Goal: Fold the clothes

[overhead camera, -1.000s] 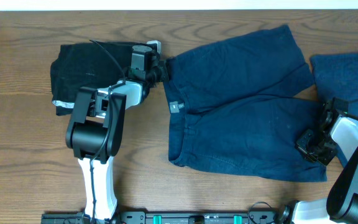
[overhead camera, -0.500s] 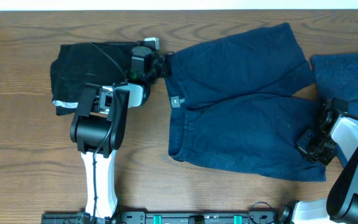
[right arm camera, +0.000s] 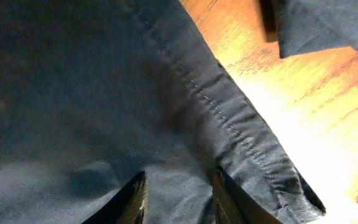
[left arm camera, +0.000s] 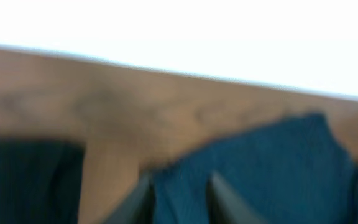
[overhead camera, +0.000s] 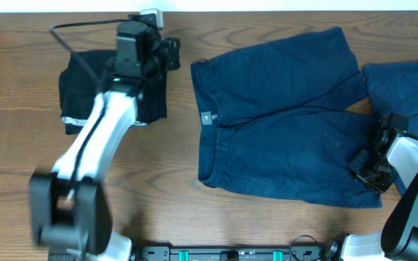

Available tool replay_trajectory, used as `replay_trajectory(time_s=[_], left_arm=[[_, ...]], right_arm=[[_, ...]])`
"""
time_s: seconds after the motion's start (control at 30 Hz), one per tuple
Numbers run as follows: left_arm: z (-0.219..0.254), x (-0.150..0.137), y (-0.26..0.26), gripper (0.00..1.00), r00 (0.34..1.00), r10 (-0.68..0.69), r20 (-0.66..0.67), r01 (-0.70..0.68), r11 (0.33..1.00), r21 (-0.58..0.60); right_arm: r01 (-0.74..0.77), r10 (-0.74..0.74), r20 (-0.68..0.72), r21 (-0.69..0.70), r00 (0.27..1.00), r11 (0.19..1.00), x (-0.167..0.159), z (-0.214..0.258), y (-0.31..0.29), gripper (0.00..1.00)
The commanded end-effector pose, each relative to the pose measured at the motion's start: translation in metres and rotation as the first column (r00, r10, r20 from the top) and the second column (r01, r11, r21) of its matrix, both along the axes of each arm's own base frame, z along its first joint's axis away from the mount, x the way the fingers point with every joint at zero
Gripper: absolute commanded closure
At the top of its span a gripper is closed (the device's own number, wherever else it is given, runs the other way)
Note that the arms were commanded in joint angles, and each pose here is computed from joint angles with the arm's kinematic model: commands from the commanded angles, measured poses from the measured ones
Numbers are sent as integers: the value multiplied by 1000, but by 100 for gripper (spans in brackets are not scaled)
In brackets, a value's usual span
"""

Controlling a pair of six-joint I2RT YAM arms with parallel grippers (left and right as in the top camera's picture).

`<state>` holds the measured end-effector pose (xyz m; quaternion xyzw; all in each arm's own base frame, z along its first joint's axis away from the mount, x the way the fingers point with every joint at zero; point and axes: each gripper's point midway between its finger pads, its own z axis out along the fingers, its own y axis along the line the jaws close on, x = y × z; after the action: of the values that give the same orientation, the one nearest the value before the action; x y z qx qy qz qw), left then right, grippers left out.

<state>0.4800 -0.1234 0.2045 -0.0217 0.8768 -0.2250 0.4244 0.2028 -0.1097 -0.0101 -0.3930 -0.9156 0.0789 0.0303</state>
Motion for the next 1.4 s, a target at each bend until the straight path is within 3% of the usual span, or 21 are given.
replay_trajectory(time_s=[0.0,0.13,0.27,0.47,0.67,1.0,1.23,1.37], left_arm=[[-6,-45,-9,77,988,-66,-141,67,998,1],[-48,-107,-28,78,898,-146,-415,154,988,-15],[-71,-134,-48,78,834,-249,-493,280,960,-11],[-108,-140,-54,78,772,-239,-588,291,957,-8],[-157,-137,-53,78,711,-213,-670,286,958,-1],[-185,-135,-56,78,682,-212,-700,288,958,-10],[-168,-148,-86,79,625,-378,-683,318,922,-219],[-169,-154,-93,78,611,-392,-688,336,915,-222]], right_arm=[[1,7,-52,158,999,987,-17,-38,31,65],[-58,60,1,247,998,967,-7,-37,44,61],[-58,58,8,269,998,961,3,-18,44,58],[-168,89,220,370,971,914,48,37,62,55],[-277,146,377,321,915,906,70,84,62,53],[-278,152,382,301,912,912,70,65,59,54],[-301,171,408,279,897,912,70,48,59,55],[-302,172,412,276,895,913,69,43,60,55]])
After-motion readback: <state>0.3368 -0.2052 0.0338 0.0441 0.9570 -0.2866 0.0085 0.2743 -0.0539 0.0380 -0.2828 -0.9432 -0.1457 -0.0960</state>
